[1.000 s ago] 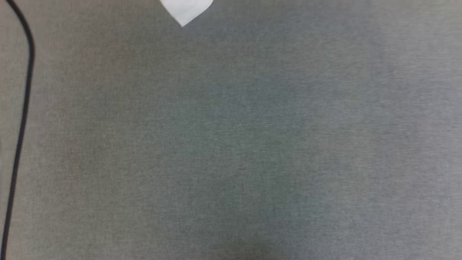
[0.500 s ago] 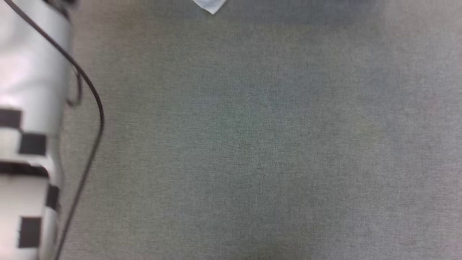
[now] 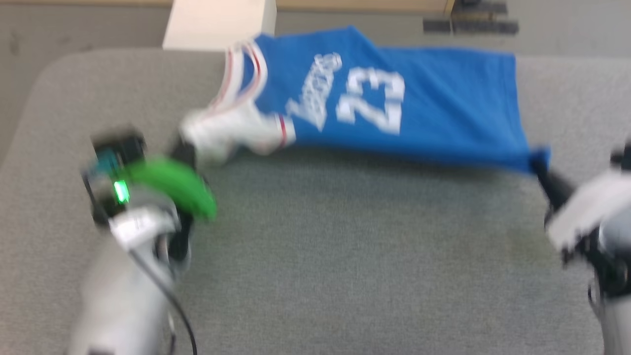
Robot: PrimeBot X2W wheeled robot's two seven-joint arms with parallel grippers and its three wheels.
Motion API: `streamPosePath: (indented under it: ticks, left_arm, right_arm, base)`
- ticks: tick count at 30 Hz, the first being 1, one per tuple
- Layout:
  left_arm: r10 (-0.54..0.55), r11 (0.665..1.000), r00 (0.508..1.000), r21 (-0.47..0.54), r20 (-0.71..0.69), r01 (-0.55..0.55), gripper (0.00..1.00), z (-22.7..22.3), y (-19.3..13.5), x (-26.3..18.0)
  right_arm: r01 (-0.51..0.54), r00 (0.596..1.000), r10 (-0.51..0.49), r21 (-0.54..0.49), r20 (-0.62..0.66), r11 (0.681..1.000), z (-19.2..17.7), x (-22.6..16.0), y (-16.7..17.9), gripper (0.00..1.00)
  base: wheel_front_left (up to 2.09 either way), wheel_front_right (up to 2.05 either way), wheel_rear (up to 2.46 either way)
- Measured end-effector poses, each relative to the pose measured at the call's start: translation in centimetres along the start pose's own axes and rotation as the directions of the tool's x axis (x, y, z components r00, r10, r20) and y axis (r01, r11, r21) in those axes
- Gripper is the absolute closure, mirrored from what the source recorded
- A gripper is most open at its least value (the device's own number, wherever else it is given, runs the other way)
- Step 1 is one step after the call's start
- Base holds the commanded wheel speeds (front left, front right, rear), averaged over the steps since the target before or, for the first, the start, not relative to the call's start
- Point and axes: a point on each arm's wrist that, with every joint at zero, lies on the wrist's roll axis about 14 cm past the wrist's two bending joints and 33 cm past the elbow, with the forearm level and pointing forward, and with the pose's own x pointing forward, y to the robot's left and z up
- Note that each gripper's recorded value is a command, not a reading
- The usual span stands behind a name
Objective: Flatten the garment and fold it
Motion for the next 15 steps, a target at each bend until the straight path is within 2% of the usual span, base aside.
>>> streamPosePath:
  ticks: [2,8,11,15]
  left_arm:
    - [0.011,0.999,0.998,-0.044,-0.059,-0.014,1.0,-2.3,0.2,-2.6]
    - [0.058,0.994,0.971,-0.076,-0.234,-0.077,1.0,-7.8,0.9,-10.1]
    - [0.091,0.988,0.944,-0.09,-0.318,-0.126,1.0,-9.7,1.6,-13.5]
    - [0.123,0.98,0.873,-0.083,-0.472,-0.183,1.0,-12.8,2.1,-17.9]
  right_arm:
    - [0.03,1.0,-0.03,0.0,-0.004,1.0,-1.3,-1.8,-0.9,1.0]
    - [0.083,0.997,-0.083,-0.006,-0.008,0.997,-3.9,-6.7,-2.2,1.0]
    - [0.095,0.995,-0.096,-0.036,-0.037,0.995,-5.2,-8.7,-2.5,1.0]
    - [0.108,0.989,-0.117,-0.096,-0.094,0.99,-7.1,-11.0,-2.9,1.0]
  base:
    - [0.0,0.0,0.0]
    - [0.0,0.0,0.0]
    - [0.0,0.0,0.0]
    - [0.0,0.0,0.0]
